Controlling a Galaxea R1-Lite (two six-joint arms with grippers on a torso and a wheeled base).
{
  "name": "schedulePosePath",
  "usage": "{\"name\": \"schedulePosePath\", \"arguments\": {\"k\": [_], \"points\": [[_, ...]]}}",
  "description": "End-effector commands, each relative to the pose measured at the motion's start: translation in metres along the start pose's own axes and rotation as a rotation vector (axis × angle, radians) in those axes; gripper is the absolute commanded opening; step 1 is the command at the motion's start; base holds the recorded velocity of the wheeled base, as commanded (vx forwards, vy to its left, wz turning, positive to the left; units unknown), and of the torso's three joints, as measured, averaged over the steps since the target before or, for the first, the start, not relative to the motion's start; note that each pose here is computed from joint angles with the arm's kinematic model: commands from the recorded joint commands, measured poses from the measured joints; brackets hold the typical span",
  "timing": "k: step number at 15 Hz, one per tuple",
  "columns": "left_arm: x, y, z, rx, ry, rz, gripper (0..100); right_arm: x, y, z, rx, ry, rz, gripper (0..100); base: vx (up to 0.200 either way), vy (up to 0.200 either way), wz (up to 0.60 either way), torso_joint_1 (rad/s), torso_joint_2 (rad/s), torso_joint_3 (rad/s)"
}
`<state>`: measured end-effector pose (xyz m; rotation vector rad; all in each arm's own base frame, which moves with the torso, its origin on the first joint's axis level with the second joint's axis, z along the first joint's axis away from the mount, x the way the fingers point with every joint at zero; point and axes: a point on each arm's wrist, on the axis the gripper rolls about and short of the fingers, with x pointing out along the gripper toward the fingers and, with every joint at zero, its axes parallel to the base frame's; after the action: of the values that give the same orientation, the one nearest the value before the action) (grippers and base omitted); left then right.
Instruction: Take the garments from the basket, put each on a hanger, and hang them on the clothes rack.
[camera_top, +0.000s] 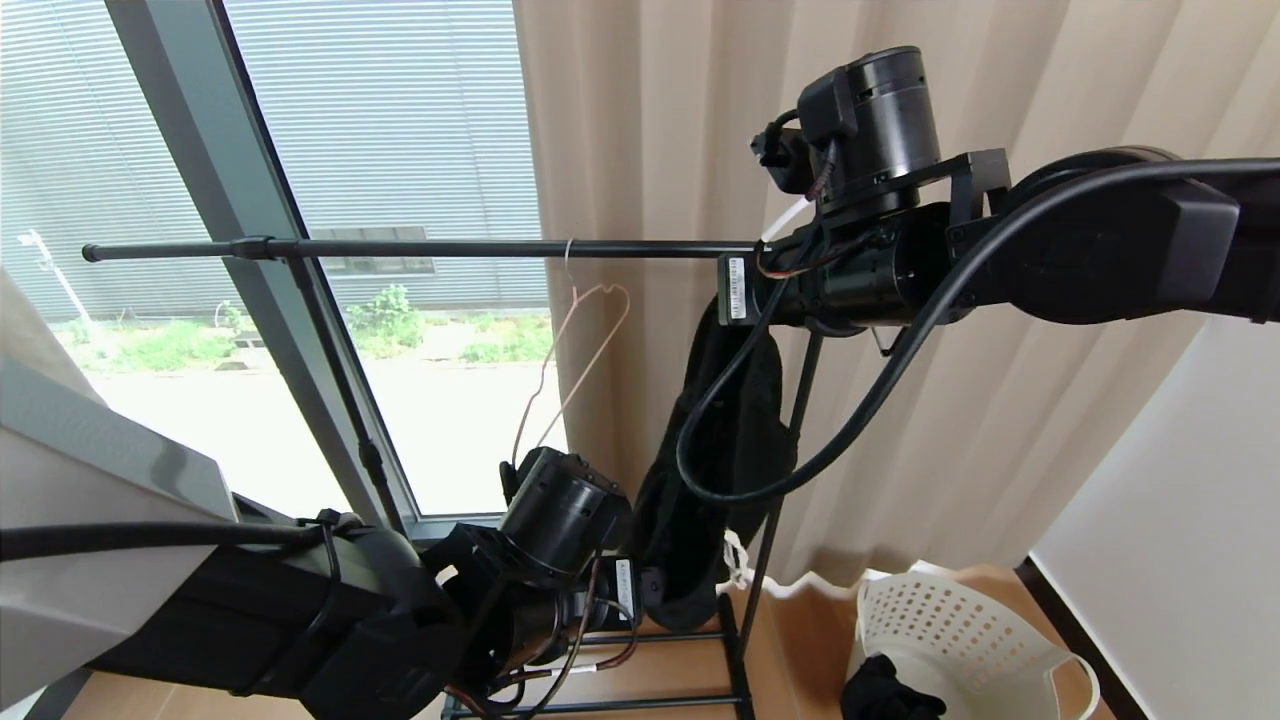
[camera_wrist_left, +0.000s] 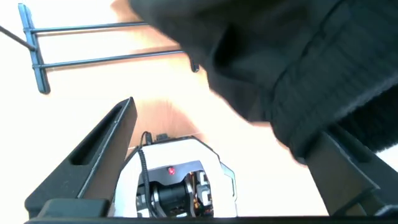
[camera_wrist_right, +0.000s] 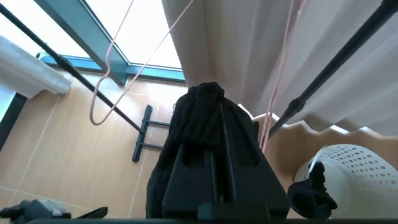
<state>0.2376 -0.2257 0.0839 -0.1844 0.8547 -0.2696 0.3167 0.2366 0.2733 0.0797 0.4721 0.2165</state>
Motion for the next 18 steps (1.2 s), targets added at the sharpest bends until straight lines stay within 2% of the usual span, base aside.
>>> {"name": "schedulePosePath", "arguments": {"k": [1, 3, 7, 10, 13, 15, 18], "points": [[0.003, 0.001, -0.002, -0.003, -0.006, -0.002, 0, 0.002, -0.015, 0.003, 0.017, 0.002, -0.035, 0, 0.0, 0.0, 0.0, 0.0, 0.0, 0.0], [0.004, 0.001, 0.002, -0.003, -0.024, -0.008, 0, -0.001, -0.019, 0.0, 0.017, 0.012, -0.043, 0, 0.0, 0.0, 0.0, 0.0, 0.0, 0.0], [-0.015, -0.007, 0.045, -0.006, -0.156, -0.037, 0, 0.0, -0.039, -0.021, 0.005, 0.09, -0.093, 0, 0.0, 0.0, 0.0, 0.0, 0.0, 0.0], [-0.035, -0.012, 0.078, -0.021, -0.162, 0.006, 0, 0.003, -0.047, -0.036, -0.01, 0.139, -0.098, 0, 0.0, 0.0, 0.0, 0.0, 0.0, 0.0], [-0.051, -0.016, 0.103, -0.035, -0.17, 0.016, 0, 0.007, -0.051, -0.05, -0.07, 0.153, -0.091, 0, 0.0, 0.0, 0.0, 0.0, 0.0, 0.0], [-0.059, -0.011, 0.118, -0.055, -0.172, 0.041, 0, -0.003, -0.071, -0.056, -0.122, 0.148, -0.095, 0, 0.0, 0.0, 0.0, 0.0, 0.0, 0.0], [-0.062, -0.009, 0.126, -0.068, -0.186, 0.048, 0, -0.016, -0.098, -0.064, -0.188, 0.151, -0.066, 0, 0.0, 0.0, 0.0, 0.0, 0.0, 0.0]]}}
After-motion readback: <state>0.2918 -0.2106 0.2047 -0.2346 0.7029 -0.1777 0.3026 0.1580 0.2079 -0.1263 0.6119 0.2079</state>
